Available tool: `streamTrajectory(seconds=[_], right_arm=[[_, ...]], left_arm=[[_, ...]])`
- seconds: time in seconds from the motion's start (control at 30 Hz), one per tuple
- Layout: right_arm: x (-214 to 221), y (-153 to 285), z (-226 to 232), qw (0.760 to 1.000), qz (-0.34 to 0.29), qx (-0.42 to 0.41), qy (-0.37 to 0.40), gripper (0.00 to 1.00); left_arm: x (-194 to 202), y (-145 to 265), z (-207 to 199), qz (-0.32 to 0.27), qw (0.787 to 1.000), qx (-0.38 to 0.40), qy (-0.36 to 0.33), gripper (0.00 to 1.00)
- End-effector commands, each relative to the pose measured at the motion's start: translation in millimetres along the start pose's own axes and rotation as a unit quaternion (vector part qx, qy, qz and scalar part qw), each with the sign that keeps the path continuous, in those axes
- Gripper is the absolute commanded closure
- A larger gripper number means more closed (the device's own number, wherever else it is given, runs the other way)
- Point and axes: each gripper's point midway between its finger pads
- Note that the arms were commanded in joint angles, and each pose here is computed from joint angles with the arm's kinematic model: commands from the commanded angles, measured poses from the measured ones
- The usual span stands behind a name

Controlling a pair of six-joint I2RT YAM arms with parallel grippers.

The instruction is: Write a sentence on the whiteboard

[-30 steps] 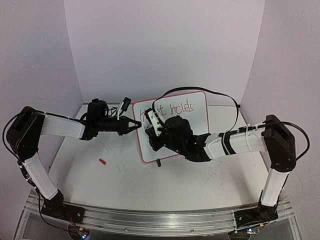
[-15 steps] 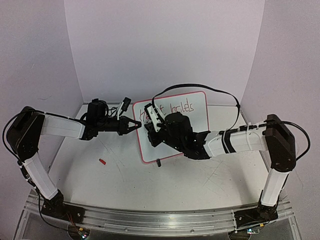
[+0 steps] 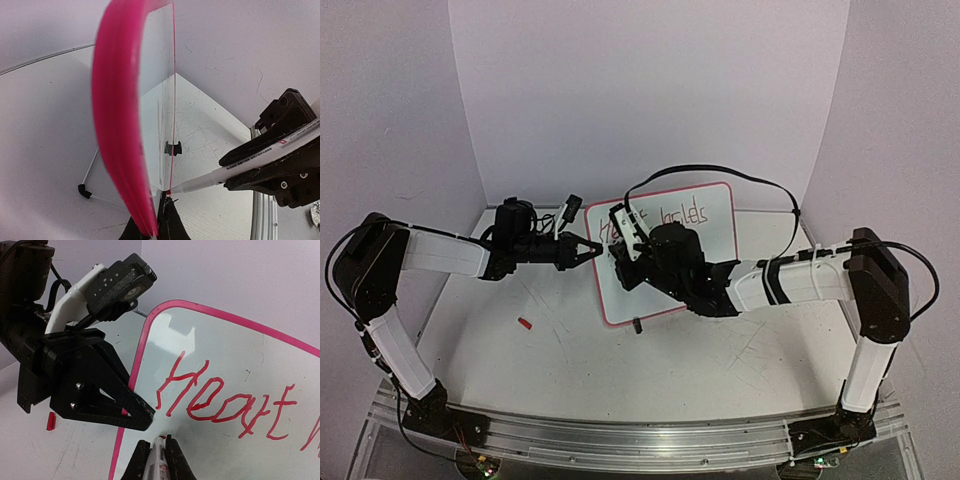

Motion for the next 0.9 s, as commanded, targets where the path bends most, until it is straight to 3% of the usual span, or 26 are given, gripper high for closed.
streamTrajectory(seconds=[0.0,0.63,0.87], right_arm=[[5.3,-2.3,-2.9,1.000,0.004,0.008,-0.014,1.00],[48.3,5.9,17.7,0.997,0.049,-0.018,-0.049,1.00],[39.0,3.9,12.5,0.998,0.041,-0.003,-0.040,1.00]], left_arm=[[-9.5,5.0,35.0,-0.020,0.994,-0.089,-0.054,1.00],[-9.5,6.2,34.0,-0.021,0.994,-0.089,-0.054,1.00],[-9.5,6.1,33.9,-0.020,0.994,-0.089,-0.054,1.00]])
Point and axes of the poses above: each gripper's point midway between its finger pads, its own y axis back along the fingers, its own z axis along the line the jaws close on, x = y × z, and after that the axes turned 13 degrees about y, right-handed
